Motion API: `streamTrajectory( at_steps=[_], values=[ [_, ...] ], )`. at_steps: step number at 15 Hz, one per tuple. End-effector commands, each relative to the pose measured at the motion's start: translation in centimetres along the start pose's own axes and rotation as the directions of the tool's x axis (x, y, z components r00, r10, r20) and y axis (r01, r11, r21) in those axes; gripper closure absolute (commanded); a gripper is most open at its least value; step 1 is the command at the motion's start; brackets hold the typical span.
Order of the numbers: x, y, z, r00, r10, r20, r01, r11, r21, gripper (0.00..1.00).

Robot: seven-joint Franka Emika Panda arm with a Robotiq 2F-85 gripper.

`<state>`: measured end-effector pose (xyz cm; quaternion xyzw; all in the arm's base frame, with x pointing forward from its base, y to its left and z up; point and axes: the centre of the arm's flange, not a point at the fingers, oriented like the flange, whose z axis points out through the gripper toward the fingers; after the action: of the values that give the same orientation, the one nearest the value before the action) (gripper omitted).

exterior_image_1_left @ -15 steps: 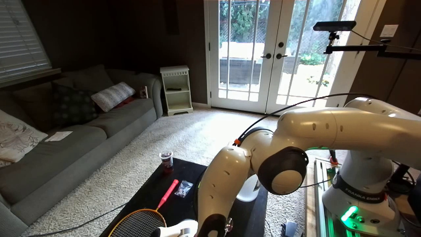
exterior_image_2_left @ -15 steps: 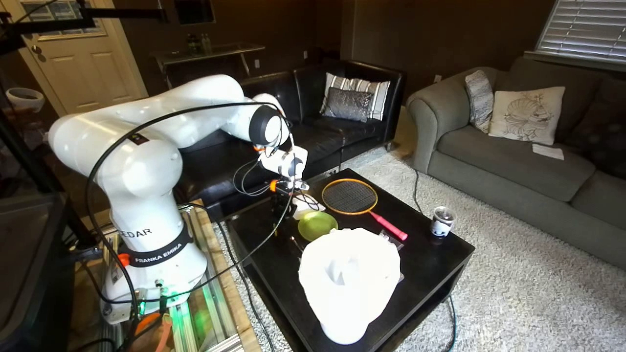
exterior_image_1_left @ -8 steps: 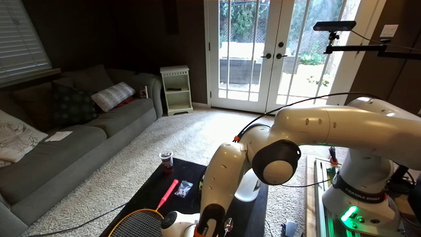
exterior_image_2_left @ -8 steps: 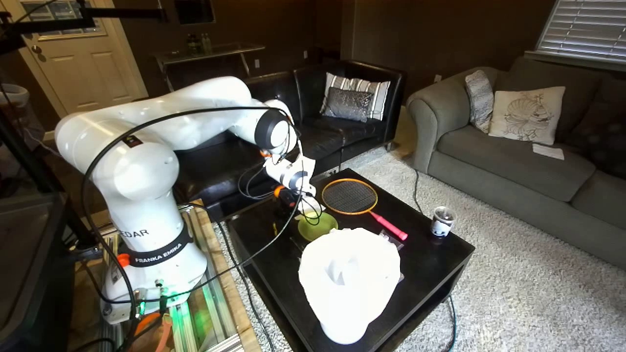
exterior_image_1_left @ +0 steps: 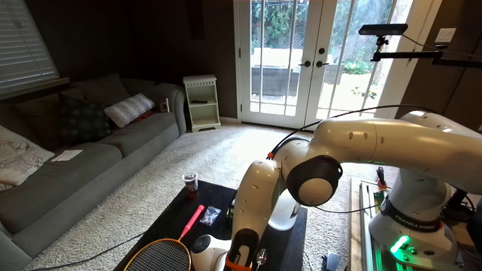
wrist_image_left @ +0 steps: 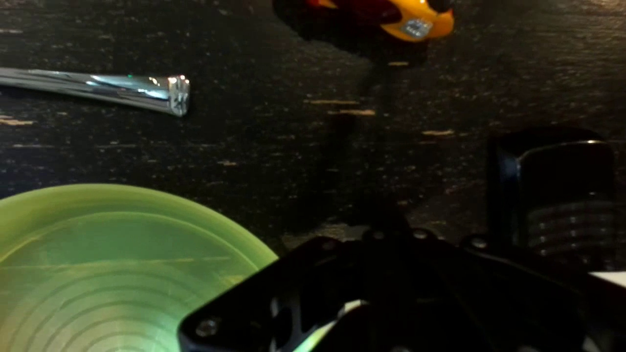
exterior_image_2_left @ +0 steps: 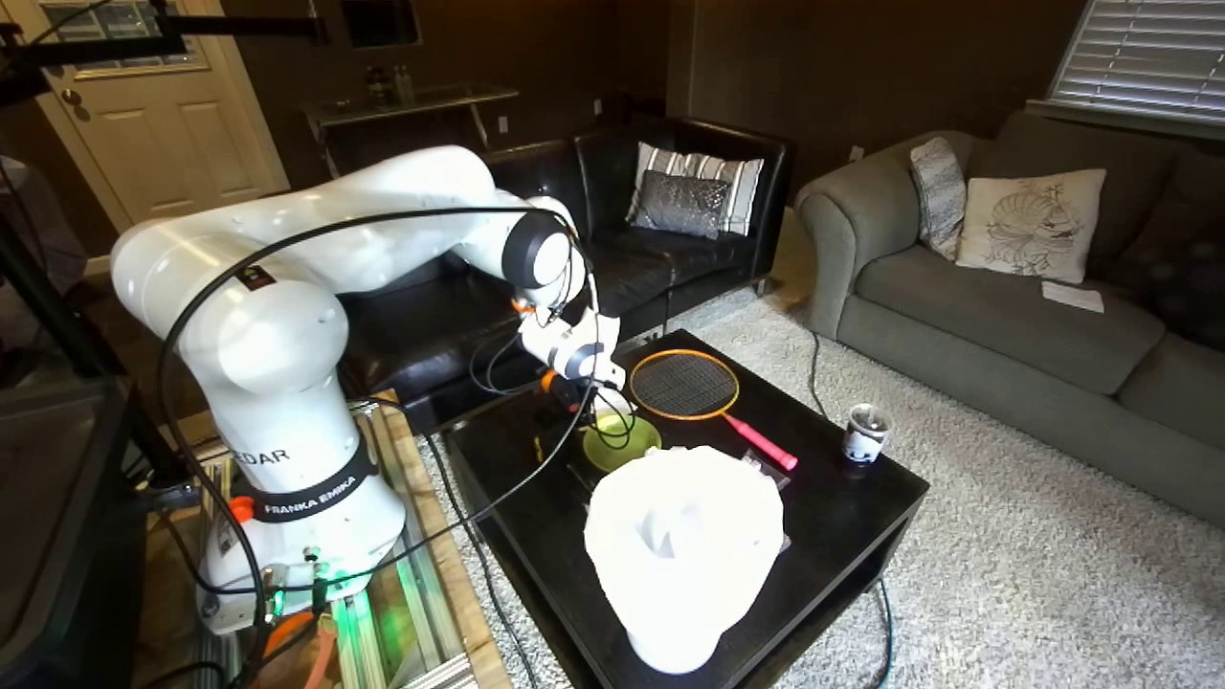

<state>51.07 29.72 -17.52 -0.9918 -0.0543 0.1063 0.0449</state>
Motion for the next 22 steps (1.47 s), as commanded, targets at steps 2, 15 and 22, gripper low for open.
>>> streamTrajectory(
  at_steps=[2,15,22],
  values=[
    [-1.5,1.7,-2.1,0.999,0.009,0.046,-0.008,0.999,-0.04,1.0],
    [-4.0,2.3,-0.9,0.963,0.001,0.27,0.004,1.0,-0.02,1.0],
    [-4.5,2.1,-0.7,0.951,-0.007,0.309,0.004,1.0,0.011,1.0]
  ],
)
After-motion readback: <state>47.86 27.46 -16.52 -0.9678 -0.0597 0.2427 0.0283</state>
